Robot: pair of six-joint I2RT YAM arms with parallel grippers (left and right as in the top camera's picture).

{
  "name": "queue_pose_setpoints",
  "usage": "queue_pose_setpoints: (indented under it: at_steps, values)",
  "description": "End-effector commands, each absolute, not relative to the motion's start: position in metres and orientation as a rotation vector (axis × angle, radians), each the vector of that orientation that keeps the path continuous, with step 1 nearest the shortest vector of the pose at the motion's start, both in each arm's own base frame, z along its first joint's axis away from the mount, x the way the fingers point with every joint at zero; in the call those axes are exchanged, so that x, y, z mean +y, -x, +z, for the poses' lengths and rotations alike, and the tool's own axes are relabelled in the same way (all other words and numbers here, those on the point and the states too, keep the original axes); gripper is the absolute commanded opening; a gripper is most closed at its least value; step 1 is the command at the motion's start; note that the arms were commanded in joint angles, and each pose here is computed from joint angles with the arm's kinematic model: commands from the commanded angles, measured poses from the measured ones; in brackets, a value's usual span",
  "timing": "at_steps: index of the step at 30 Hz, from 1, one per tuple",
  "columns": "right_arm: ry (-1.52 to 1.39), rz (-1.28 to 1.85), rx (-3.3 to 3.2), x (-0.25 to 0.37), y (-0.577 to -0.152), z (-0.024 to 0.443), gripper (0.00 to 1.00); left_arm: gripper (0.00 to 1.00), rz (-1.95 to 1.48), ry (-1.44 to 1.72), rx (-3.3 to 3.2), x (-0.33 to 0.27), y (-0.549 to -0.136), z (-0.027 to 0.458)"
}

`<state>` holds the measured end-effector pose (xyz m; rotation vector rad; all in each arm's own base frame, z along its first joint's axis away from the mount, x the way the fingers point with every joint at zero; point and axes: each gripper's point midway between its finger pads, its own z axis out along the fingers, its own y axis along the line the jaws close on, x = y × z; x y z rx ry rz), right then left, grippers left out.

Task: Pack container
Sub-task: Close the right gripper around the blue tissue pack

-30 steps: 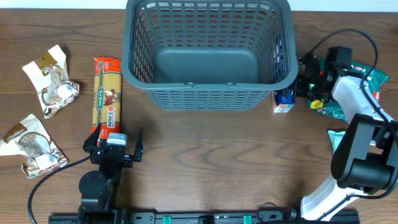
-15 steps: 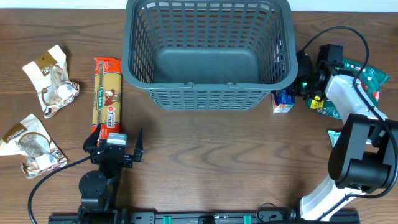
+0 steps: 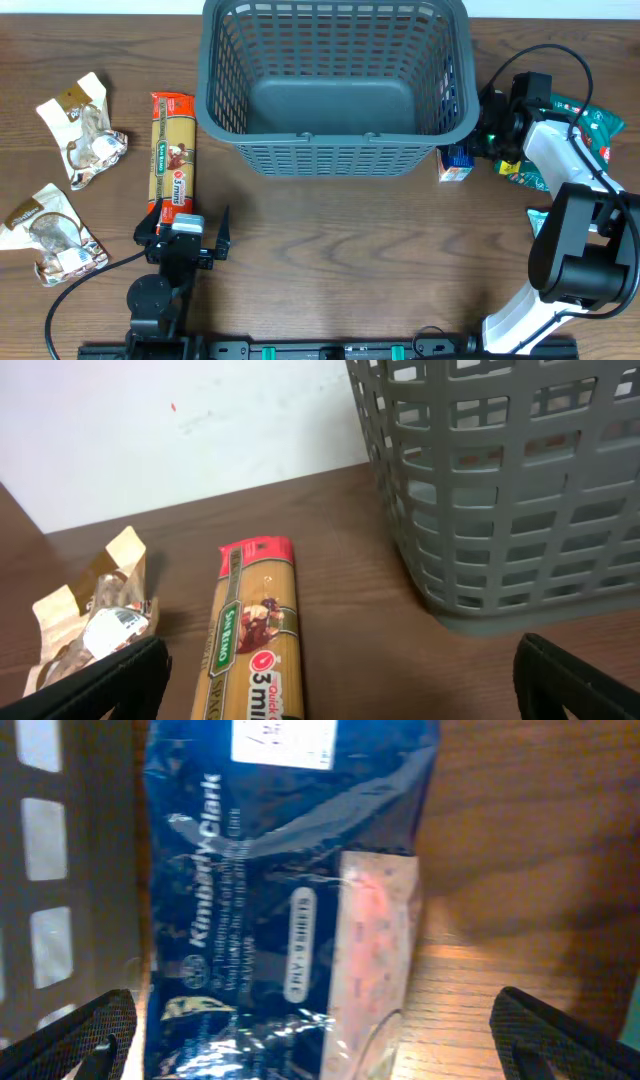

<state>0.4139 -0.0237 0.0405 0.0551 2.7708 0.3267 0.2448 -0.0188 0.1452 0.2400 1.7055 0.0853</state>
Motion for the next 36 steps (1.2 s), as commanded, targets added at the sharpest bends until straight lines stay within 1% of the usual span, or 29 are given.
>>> queue_pose_setpoints:
  at_steps: [1,2,3,6,12,13,15,17,26,27,28,29,30,31,32,33,34,36]
  values:
    - [-0.102,0.292,2.794,-0.031,-0.41,0.034,0.99,0.99,0.077,-0.269,1.737,-0.022,-0.244,0.13]
    - [-0.105,0.291,2.794,-0.032,-0.41,0.034,0.98,0.99,0.077,-0.269,1.737,-0.022,-0.244,0.13]
    - [-0.107,0.291,2.794,-0.033,-0.41,0.034,0.95,0.99,0.077,-0.269,1.737,-0.022,-0.244,0.13]
    - [-0.113,0.29,2.793,-0.035,-0.41,0.034,0.79,0.98,0.077,-0.269,1.737,-0.022,-0.244,0.13]
    - [-0.115,0.309,2.787,-0.034,-0.411,0.035,0.77,0.99,0.077,-0.269,1.737,-0.022,-0.244,0.13]
    - [-0.115,0.308,2.787,-0.034,-0.411,0.035,0.79,0.99,0.077,-0.269,1.737,-0.022,-0.244,0.13]
    - [-0.115,0.309,2.786,-0.034,-0.411,0.034,0.91,0.99,0.077,-0.269,1.737,-0.022,-0.244,0.13]
    - [-0.115,0.308,2.785,-0.034,-0.41,0.033,0.98,0.99,0.077,-0.269,1.737,-0.022,-0.244,0.13]
    - [-0.115,0.333,2.794,-0.029,-0.396,0.009,0.99,0.99,0.077,-0.269,1.737,-0.022,-0.244,0.13]
    - [-0.113,0.344,2.793,-0.027,-0.395,0.008,0.97,0.99,0.077,-0.269,1.737,-0.022,-0.244,0.13]
    - [-0.112,0.348,2.792,-0.027,-0.395,0.008,0.9,0.99,0.077,-0.269,1.737,-0.022,-0.244,0.13]
    - [-0.111,0.348,2.791,-0.027,-0.395,0.008,0.74,0.99,0.077,-0.269,1.737,-0.022,-0.244,0.13]
    - [-0.112,0.348,2.791,-0.027,-0.395,0.008,0.47,0.99,0.077,-0.269,1.737,-0.022,-0.244,0.13]
    - [-0.112,0.348,2.791,-0.027,-0.395,0.008,0.29,0.99,0.077,-0.269,1.737,-0.022,-0.244,0.13]
    - [-0.112,0.348,2.791,-0.027,-0.395,0.008,0.21,0.99,0.077,-0.269,1.737,-0.022,-0.244,0.13]
    - [-0.113,0.348,2.792,-0.027,-0.395,0.008,0.21,0.99,0.077,-0.269,1.737,-0.022,-0.244,0.13]
    - [-0.113,0.349,2.792,-0.027,-0.395,0.008,0.25,0.99,0.077,-0.269,1.737,-0.022,-0.244,0.13]
    - [-0.113,0.349,2.793,-0.027,-0.395,0.008,0.39,0.99,0.077,-0.269,1.737,-0.022,-0.244,0.13]
